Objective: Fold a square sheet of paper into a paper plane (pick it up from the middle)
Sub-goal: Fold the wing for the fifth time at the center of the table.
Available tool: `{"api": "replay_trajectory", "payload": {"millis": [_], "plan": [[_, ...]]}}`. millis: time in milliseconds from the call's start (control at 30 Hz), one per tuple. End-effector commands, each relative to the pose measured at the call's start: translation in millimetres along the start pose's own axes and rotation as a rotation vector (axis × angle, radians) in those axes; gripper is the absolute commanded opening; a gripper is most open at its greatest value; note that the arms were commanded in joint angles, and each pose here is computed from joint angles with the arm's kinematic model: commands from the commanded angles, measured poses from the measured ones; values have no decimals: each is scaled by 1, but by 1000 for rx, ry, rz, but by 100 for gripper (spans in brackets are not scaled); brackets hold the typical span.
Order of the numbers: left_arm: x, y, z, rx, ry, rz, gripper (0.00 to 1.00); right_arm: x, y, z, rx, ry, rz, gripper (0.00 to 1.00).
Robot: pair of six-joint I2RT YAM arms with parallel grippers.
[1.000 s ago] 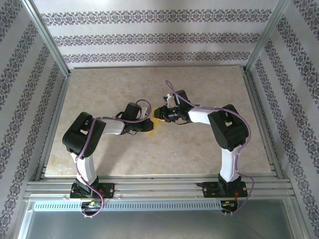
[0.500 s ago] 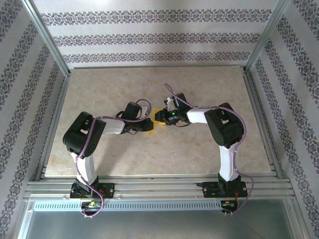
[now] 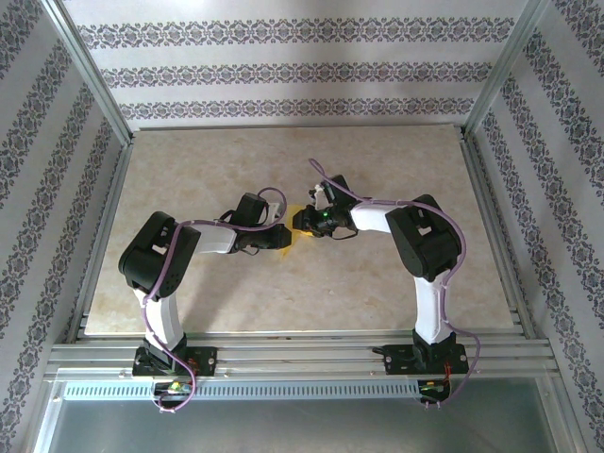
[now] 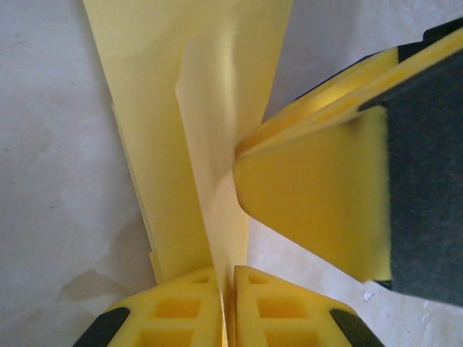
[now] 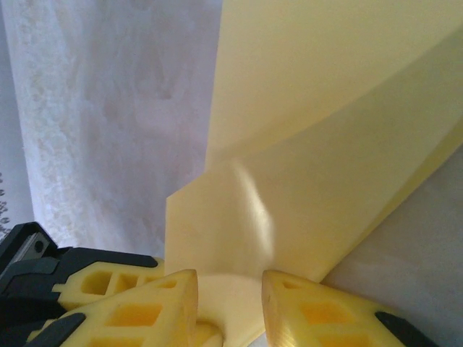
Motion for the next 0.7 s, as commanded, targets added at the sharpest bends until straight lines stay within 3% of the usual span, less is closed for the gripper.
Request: {"api": "replay_trajectory", "payload": {"millis": [0,667], "plan": [[1,-24,16,51,76,95,16,-8,-16,-31,-70,-154,66,32],[18,-36,7,127,56,126,16,-13,-21,-39,-112,-267,122,31]]}}
Point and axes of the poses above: each hand's point on the last joint's axis, 136 mm out from that joint toward the fingers, its own x axis back along the fingers, its own z axis along the line the jaws close on, y = z × x, the point moved 6 cm from there along x, back along the fingers, and after that the axes turned 7 degrees about x, right-handed, at the moved point
